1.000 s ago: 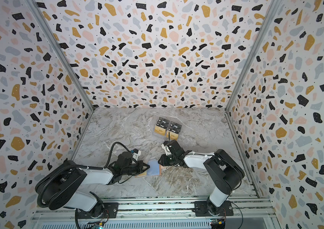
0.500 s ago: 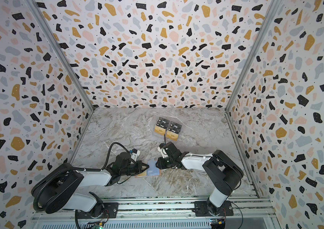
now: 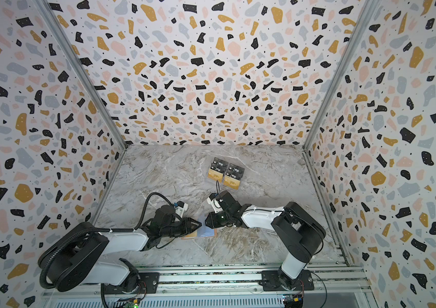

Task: Insert credit cards into a card holder
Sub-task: Flip over the card slot on the card holder.

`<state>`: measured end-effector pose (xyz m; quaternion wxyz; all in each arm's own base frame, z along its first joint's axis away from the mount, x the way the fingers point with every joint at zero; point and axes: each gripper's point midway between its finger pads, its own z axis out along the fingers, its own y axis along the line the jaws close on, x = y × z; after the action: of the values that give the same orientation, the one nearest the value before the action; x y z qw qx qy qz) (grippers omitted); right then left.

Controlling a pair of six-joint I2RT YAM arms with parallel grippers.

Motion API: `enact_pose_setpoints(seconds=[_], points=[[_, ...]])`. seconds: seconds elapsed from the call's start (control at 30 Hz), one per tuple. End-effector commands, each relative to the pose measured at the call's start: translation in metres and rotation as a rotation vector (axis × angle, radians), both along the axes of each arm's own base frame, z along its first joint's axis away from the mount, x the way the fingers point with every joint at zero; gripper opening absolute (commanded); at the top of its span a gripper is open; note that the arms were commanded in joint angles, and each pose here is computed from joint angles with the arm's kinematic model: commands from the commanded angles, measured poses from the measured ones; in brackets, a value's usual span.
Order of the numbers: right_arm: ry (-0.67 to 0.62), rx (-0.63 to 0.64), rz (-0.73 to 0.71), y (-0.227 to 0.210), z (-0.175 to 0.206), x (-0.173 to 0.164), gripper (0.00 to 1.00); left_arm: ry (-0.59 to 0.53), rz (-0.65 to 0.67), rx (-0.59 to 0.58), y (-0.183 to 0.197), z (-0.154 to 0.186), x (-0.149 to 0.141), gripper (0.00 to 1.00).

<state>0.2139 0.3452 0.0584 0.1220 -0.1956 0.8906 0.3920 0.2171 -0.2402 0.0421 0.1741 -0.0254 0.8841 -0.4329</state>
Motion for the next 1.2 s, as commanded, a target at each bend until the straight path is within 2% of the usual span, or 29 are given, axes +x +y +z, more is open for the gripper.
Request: enact_pose_setpoints(seconds=[0.0,0.13,0.23,0.53,0.63,0.83,0.97,1.1,1.17], points=[[0.006,0.050,0.025,0.010,0.009,-0.002,0.20,-0.036,-0.015,0.061,0.007,0.008,0.003,0.48],[0.007,0.063,0.040,0.016,0.011,-0.003,0.20,-0.044,-0.003,0.102,0.019,0.017,0.004,0.50],[0.018,0.071,0.058,0.022,0.009,-0.007,0.20,-0.048,0.036,0.059,0.027,0.029,0.008,0.49],[0.030,0.176,0.093,0.053,0.018,-0.015,0.19,-0.036,0.126,0.068,0.063,0.028,0.024,0.34],[0.034,0.193,0.096,0.060,0.019,-0.017,0.19,-0.037,0.154,0.069,0.073,0.029,0.025,0.32],[0.050,0.213,0.092,0.066,0.017,-0.017,0.18,-0.043,0.141,0.148,0.080,0.030,0.024,0.29],[0.057,0.223,0.083,0.068,0.013,-0.013,0.17,-0.051,0.130,0.115,0.074,0.035,0.022,0.24],[0.019,0.276,0.057,0.064,0.032,-0.001,0.17,-0.051,0.083,0.107,0.060,0.035,0.016,0.20],[-0.030,0.256,0.045,0.054,0.042,0.013,0.20,-0.051,0.058,0.120,0.051,0.034,0.014,0.20]])
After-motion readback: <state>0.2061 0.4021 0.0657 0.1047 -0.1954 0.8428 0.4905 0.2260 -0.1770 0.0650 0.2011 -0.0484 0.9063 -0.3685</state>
